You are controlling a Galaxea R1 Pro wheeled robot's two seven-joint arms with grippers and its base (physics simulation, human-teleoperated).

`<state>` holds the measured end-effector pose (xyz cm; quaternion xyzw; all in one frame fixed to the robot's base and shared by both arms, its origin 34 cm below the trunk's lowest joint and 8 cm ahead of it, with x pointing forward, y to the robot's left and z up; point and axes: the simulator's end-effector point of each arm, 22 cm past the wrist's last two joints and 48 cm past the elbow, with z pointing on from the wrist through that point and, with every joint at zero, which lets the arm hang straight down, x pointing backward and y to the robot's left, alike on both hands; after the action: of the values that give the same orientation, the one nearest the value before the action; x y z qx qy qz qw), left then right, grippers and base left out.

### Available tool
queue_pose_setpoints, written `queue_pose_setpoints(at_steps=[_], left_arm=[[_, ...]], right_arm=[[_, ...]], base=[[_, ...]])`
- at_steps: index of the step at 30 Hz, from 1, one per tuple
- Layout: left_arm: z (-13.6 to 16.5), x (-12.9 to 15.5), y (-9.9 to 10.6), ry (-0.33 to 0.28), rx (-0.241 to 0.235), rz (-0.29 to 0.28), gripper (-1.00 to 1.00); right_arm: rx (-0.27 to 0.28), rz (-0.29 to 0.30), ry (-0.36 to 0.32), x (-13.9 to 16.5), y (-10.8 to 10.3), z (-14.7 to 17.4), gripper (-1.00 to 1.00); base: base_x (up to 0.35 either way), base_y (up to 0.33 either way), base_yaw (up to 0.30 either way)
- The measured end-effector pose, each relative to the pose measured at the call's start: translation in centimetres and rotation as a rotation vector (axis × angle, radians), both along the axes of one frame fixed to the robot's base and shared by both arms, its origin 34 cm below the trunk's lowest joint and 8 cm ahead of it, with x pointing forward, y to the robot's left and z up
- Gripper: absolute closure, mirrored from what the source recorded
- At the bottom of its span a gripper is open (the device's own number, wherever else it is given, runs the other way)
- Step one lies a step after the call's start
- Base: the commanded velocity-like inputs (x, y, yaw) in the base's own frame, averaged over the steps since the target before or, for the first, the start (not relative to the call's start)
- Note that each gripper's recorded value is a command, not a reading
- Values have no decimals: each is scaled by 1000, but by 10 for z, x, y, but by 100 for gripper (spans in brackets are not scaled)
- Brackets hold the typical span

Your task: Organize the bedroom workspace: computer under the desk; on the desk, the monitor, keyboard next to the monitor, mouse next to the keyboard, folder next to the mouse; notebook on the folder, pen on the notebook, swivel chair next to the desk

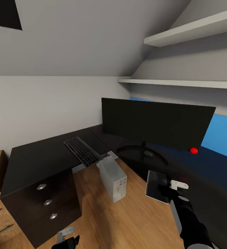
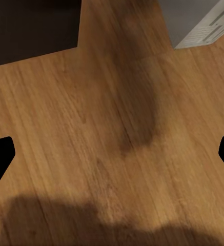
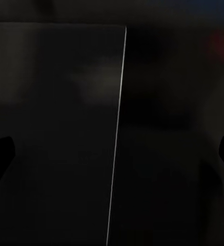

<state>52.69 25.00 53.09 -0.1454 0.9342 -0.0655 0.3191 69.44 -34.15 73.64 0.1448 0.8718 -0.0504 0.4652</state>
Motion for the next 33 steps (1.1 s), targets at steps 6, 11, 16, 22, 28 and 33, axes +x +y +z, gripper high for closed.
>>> queue_pose_setpoints(at_steps=[6, 11, 16, 22, 28, 33], left_arm=[[9, 0, -2, 0, -3, 0, -100], [17, 1, -3, 1, -4, 0, -100], [24, -1, -3, 6, -4, 0, -100], [31, -5, -2, 17, -1, 1, -100], [39, -6, -2, 21, -1, 1, -100], [47, -6, -2, 22, 0, 1, -100]], right_arm=[[4, 3, 19, -3, 2, 0, -100], [8, 4, 21, -3, 3, 8, -100], [9, 4, 20, -2, 3, 16, -100], [9, 4, 20, -2, 3, 26, -100], [9, 4, 19, -2, 3, 36, -100], [9, 4, 19, -1, 3, 44, -100]], base=[[0, 0, 0], [0, 0, 0], [0, 0, 0], [0, 0, 0], [0, 0, 0], [0, 0, 0]])
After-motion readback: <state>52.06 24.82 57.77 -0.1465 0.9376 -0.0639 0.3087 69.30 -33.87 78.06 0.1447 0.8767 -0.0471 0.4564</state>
